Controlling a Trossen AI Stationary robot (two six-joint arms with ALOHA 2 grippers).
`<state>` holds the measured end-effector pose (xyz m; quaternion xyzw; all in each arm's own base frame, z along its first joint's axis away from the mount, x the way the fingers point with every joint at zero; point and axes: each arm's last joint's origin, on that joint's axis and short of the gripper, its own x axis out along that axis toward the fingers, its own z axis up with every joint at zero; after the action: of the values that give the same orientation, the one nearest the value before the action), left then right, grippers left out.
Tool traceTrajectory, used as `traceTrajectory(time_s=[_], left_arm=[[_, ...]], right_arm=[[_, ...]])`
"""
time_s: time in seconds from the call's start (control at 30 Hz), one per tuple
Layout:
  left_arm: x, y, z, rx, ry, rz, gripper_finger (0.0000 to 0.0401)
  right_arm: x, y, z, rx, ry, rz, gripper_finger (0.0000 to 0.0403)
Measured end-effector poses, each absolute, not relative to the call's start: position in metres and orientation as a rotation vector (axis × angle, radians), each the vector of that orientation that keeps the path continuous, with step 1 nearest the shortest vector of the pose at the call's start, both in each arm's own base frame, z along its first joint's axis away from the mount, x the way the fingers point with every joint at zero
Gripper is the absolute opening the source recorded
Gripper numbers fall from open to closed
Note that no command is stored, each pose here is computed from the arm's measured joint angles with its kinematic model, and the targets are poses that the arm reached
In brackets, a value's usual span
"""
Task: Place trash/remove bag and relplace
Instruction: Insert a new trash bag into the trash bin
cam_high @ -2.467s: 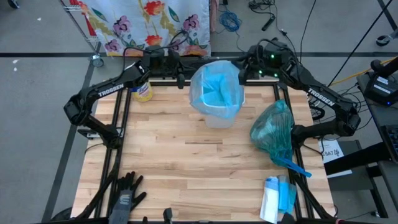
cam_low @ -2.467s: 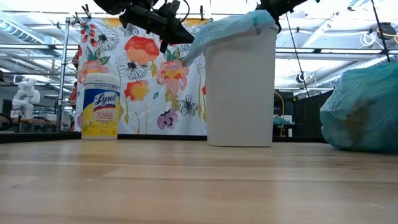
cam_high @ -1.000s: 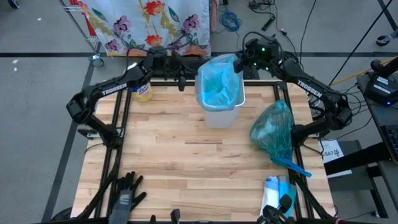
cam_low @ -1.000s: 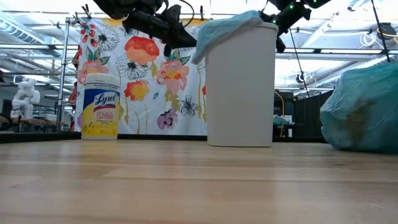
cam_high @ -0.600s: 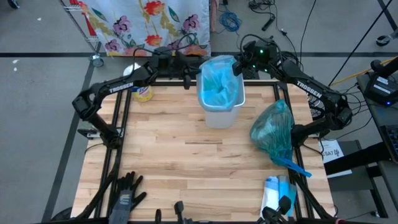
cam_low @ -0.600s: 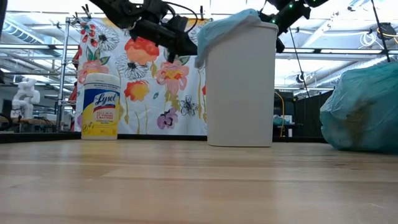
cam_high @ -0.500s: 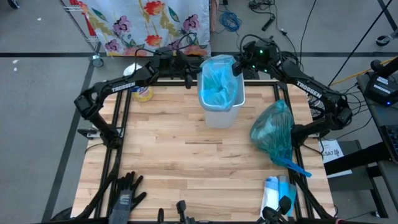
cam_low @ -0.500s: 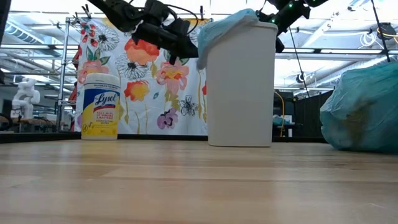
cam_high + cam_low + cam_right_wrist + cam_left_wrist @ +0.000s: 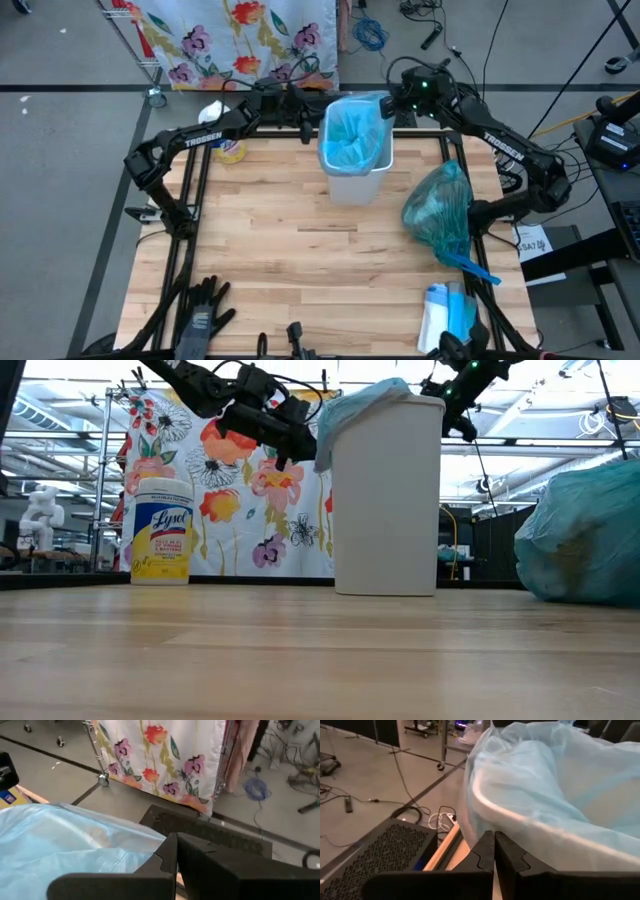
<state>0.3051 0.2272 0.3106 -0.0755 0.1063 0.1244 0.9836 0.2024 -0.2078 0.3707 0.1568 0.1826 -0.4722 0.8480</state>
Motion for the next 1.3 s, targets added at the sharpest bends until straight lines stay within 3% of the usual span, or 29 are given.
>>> traceTrajectory(time_s=[0.7,0.97,1.3], left_arm=[[0.317,0.203,0.299,-0.233,0.326,0.151,0.0007],[0.314,0.203,0.301,-0.322,0.328,0.174,0.0007],[0.302,0.195,0.316,-0.347,0.328,0.200,0.0007]], right_arm=[[0.186,-0.179,0.346,0.715,0.681,-0.913,0.0000],[0.173,-0.166,0.370,0.605,0.557,-0.873,0.0000],[0.146,-0.141,0.382,0.482,0.645,-0.817,0.0028]])
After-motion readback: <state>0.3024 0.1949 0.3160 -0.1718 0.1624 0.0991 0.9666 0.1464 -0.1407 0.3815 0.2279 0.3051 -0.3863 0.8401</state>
